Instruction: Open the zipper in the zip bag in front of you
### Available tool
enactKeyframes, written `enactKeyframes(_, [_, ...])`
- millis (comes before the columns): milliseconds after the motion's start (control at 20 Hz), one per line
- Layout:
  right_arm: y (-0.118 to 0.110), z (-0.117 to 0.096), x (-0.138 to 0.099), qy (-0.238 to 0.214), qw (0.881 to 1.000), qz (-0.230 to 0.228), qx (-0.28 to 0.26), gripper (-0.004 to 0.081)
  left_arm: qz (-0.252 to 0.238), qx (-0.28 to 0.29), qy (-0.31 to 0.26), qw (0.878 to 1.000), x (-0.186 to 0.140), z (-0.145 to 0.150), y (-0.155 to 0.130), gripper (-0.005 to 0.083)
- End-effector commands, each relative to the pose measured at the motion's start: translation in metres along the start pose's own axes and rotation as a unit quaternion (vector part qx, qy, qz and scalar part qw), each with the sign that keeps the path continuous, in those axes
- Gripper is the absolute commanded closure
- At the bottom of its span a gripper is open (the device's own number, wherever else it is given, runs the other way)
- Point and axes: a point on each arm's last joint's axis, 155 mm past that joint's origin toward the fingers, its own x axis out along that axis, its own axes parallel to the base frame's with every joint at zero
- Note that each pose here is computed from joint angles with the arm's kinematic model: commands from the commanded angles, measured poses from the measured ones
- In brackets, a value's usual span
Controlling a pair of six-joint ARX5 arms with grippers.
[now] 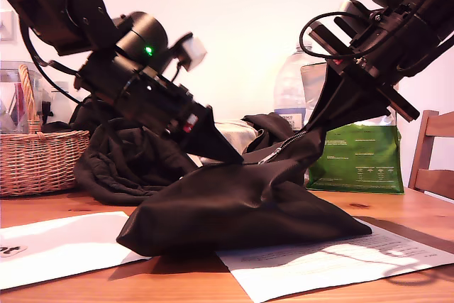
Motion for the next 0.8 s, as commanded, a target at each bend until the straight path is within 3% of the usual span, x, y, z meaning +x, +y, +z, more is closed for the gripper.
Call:
enactKeyframes(0, [-0.004,-0.001,0.001,0.002,1.0,-0.003,0.003,0.0783,-0.002,-0.002,0.001,1.0,-0.003,-0.002,-0.003,0.0793])
enactKeyframes(150, [-0.004,-0.001,0.001,0.002,1.0,-0.003,0.003,0.0783,-0.018,-0.013,-0.013,1.0,0.0,0.006,-0.011,0.0748])
enactKeyframes(300, [-0.004,-0.001,0.001,0.003,1.0,-0.003,0.003,0.0783,-0.034,-0.007,-0.024,0.999,0.006,0.016,-0.024,0.0495])
enactKeyframes(600, [-0.003,-0.002,0.001,0.004,1.0,-0.001,0.004,0.0783,0.007,0.026,-0.02,0.999,0.024,0.028,-0.028,0.0495])
enactKeyframes(750, [-0.003,-0.004,0.001,0.007,1.0,-0.002,0.005,0.0783,0.03,0.004,-0.012,0.999,0.023,0.025,-0.019,0.0494])
